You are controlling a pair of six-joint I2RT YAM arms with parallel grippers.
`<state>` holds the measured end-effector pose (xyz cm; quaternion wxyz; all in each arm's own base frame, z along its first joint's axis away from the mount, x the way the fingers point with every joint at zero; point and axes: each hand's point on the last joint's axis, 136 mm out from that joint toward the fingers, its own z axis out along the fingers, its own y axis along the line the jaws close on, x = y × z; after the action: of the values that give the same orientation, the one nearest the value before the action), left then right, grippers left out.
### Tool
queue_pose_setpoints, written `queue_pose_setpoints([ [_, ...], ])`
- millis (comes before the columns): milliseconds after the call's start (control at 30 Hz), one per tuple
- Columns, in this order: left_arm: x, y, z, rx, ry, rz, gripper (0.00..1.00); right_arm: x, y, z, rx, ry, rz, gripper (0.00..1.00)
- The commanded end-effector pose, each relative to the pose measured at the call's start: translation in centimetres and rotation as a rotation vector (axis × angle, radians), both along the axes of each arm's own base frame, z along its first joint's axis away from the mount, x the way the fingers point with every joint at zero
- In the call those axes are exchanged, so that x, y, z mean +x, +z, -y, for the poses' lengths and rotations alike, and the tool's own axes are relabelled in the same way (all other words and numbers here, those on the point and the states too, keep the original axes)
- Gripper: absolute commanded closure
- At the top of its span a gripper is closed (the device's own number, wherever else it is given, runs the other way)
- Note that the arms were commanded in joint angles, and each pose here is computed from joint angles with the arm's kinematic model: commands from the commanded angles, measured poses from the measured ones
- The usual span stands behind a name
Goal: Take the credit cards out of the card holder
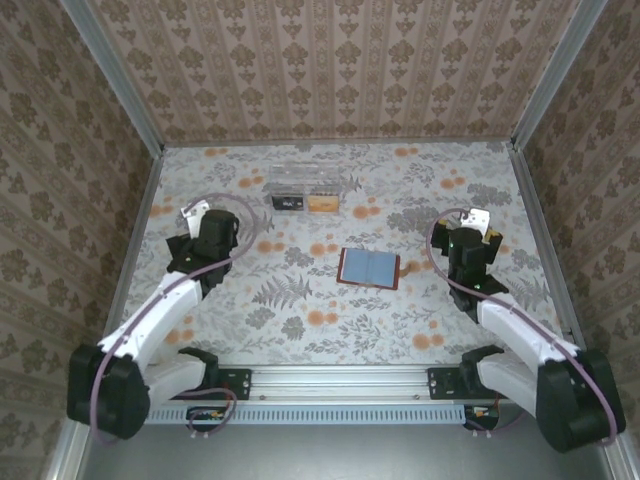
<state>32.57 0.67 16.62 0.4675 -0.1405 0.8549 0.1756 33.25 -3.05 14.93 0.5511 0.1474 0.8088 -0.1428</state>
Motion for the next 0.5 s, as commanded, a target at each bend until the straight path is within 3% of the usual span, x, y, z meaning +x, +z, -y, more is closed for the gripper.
queue_pose_setpoints([
  [0, 2.2, -1.9, -1.9, 0.057, -0.041, -0.034, 0.00, 1.9, 0.0, 1.2, -0.016, -0.059, 0.034, 0.00],
  [200, 4.2, -6.2, -4.2, 0.025, -0.023, -0.039, 0.00, 5.7, -3.0, 0.3, -0.042, -0.002, -0.077, 0.00],
  [467, 6.4, -5.3, -3.0, 0.028, -0.191, 0.207, 0.00, 6.5, -3.5, -0.4, -0.016, 0.131, 0.017, 0.00],
])
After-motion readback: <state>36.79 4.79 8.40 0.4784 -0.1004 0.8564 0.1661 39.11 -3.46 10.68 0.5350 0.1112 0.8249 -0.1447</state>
